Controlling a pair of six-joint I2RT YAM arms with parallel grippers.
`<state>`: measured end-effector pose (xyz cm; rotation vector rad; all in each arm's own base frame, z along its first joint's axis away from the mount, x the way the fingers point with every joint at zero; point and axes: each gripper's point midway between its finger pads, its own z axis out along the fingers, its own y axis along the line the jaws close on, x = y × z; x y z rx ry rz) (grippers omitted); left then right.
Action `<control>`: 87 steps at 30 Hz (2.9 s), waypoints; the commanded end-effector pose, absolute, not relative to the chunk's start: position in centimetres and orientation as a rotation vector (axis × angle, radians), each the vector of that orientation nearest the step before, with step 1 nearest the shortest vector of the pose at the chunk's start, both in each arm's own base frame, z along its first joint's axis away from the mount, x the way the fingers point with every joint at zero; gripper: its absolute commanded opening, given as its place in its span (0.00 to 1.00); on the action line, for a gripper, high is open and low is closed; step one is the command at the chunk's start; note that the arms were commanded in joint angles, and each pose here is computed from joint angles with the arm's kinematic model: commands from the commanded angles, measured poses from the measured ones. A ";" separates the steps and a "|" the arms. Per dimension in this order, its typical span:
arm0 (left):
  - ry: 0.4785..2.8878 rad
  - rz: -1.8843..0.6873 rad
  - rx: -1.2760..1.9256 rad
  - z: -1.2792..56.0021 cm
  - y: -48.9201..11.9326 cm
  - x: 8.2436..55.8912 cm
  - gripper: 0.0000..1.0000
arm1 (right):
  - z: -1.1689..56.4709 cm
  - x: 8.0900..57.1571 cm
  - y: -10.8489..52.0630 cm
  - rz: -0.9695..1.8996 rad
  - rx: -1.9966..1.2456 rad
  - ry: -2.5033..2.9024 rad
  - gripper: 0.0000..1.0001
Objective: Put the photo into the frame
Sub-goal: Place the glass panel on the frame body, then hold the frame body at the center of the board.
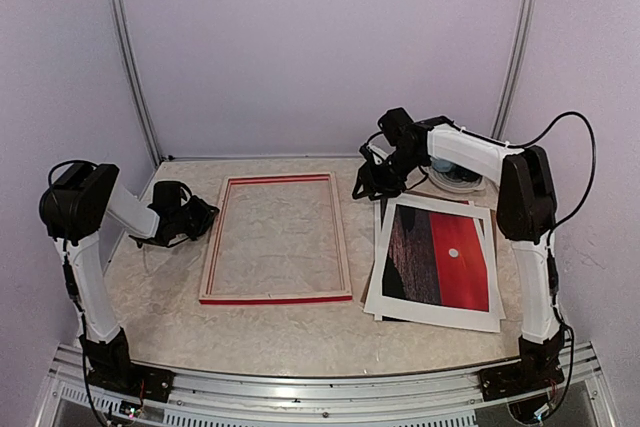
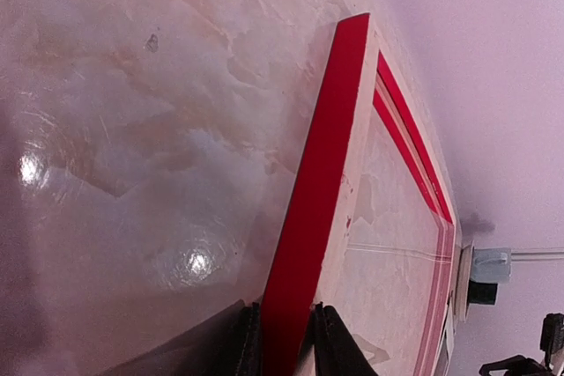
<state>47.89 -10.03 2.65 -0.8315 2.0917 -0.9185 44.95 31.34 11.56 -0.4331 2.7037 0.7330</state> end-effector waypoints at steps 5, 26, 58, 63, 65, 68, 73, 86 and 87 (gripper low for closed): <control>2.241 -0.873 -0.851 -0.3 -11.8 44.1 0.21 | 9.7 47.7 31.4 0.582 -0.400 2.667 0.50; 2.267 -0.819 -0.863 -0.9 -11.9 40.9 0.21 | 5.1 47.4 30.9 0.384 -0.432 2.727 0.42; 2.369 -0.367 -0.675 1.4 -12.1 41.6 0.31 | 3.8 45.1 33.8 0.303 -0.561 2.722 0.41; 2.377 -0.304 -0.654 2.1 -12.3 42.5 0.29 | 4.0 45.1 34.3 0.342 -0.577 2.705 0.41; 2.382 -0.276 -0.651 2.0 -12.2 42.9 0.27 | 3.9 45.0 34.6 0.363 -0.588 2.703 0.41; 2.403 -0.229 -0.645 1.7 -12.2 43.0 0.25 | 3.7 45.0 34.7 0.374 -0.603 2.699 0.40; 2.432 -0.179 -0.631 1.0 -12.6 43.4 0.24 | 3.1 45.0 34.8 0.373 -0.615 2.694 0.40; 2.432 -0.110 -0.630 1.2 -12.5 43.7 0.24 | 2.4 45.0 33.7 0.358 -0.596 2.683 0.35; 2.430 -0.109 -0.629 1.3 -12.4 43.7 0.24 | 2.7 45.1 33.8 0.372 -0.593 2.675 0.35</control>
